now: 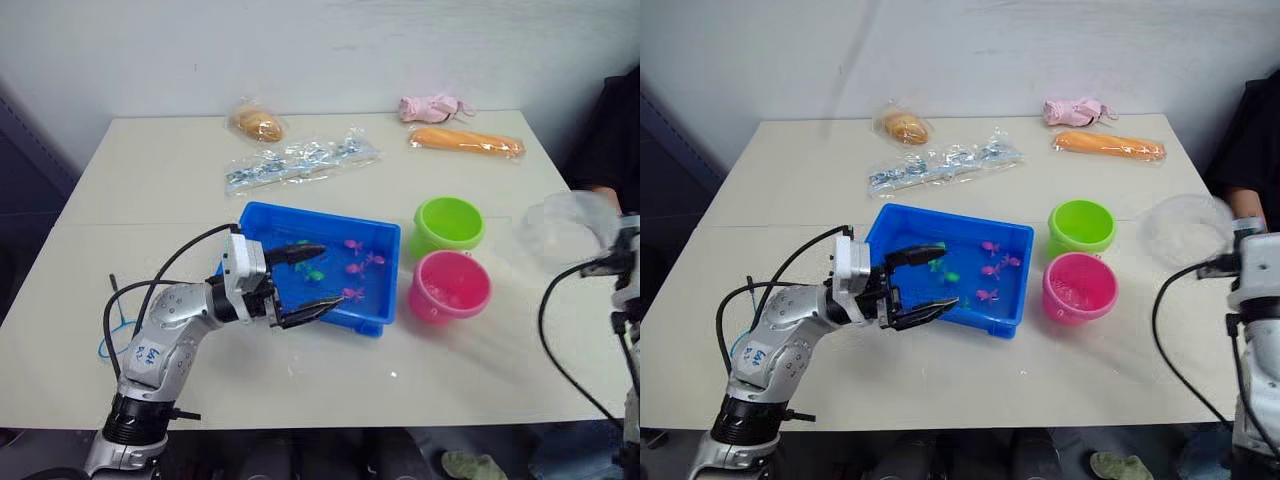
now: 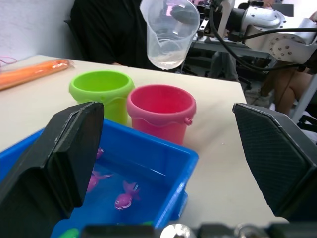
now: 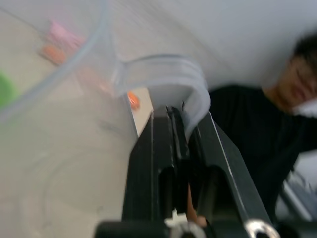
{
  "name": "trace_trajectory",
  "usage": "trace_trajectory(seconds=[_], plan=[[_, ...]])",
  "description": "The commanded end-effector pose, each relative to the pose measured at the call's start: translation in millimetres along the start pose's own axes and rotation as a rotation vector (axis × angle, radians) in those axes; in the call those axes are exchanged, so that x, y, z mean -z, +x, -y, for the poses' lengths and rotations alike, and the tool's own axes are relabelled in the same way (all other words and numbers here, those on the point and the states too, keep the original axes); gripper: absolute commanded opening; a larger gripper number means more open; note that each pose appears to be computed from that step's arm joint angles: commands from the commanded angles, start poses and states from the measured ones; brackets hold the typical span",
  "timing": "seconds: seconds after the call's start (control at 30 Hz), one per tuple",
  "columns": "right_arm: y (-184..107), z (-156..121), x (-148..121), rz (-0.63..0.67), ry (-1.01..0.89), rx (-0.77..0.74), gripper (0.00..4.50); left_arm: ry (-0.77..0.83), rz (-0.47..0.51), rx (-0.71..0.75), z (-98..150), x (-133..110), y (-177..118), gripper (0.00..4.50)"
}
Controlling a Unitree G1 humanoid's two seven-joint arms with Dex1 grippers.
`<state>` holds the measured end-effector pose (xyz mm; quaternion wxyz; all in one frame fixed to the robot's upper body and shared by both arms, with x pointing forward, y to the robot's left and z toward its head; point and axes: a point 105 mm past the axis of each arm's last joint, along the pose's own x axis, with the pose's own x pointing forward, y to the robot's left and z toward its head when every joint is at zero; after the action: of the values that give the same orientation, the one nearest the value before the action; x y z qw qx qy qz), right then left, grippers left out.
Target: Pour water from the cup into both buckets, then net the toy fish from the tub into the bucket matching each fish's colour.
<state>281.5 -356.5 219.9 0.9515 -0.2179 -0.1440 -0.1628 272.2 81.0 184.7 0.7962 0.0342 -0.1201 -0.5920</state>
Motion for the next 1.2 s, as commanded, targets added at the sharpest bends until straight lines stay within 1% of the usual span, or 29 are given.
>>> trace_trajectory(seconds=[0.03,0.07,0.23,0.3,0.37,0.4,0.53,0.63,0.77,0.83,0.87,1.03,1.13,1.2], plan=[[12,8,-13,0.012,0.060,0.000,0.03,0.007,0.044,-0.010,-3,-10,1,4.50],[15,6,-14,0.008,0.062,-0.014,0.03,0.007,0.050,-0.014,-5,-11,2,4.50],[41,-5,-6,-0.118,0.065,-0.040,0.03,0.017,0.056,-0.017,-8,-14,4,4.50],[50,-8,-3,-0.178,0.005,-0.055,0.03,0.018,0.055,-0.016,-7,-13,4,4.50],[58,-15,-5,-0.182,0.004,-0.092,0.03,0.020,0.054,-0.015,-7,-13,5,4.50],[61,-17,-7,-0.176,0.005,-0.104,0.03,0.021,0.053,-0.014,-6,-13,5,4.50],[75,-27,-20,-0.120,-0.147,-0.163,0.03,0.032,0.047,-0.023,-7,-12,5,4.50],[80,-33,-22,-0.106,-0.227,-0.196,0.03,0.043,0.035,-0.025,-8,-10,6,4.50],[89,-44,-38,-0.020,-0.490,-0.223,0.03,0.047,0.025,-0.033,-10,-7,10,4.50],[91,-48,-43,0.009,-0.562,-0.232,0.03,0.036,0.018,-0.039,-10,-6,10,4.50],[92,-51,-45,0.021,-0.581,-0.239,0.03,0.026,0.010,-0.050,-11,-4,10,4.50],[93,-59,-53,0.083,-0.710,-0.248,0.03,0.014,0.035,-0.054,-11,-7,13,4.50],[94,-61,-54,0.098,-0.751,-0.246,0.03,0.015,0.040,-0.060,-12,-8,14,4.50],[93,-63,-58,0.140,-0.777,-0.236,0.03,0.020,0.037,-0.056,-11,-7,15,4.50]])
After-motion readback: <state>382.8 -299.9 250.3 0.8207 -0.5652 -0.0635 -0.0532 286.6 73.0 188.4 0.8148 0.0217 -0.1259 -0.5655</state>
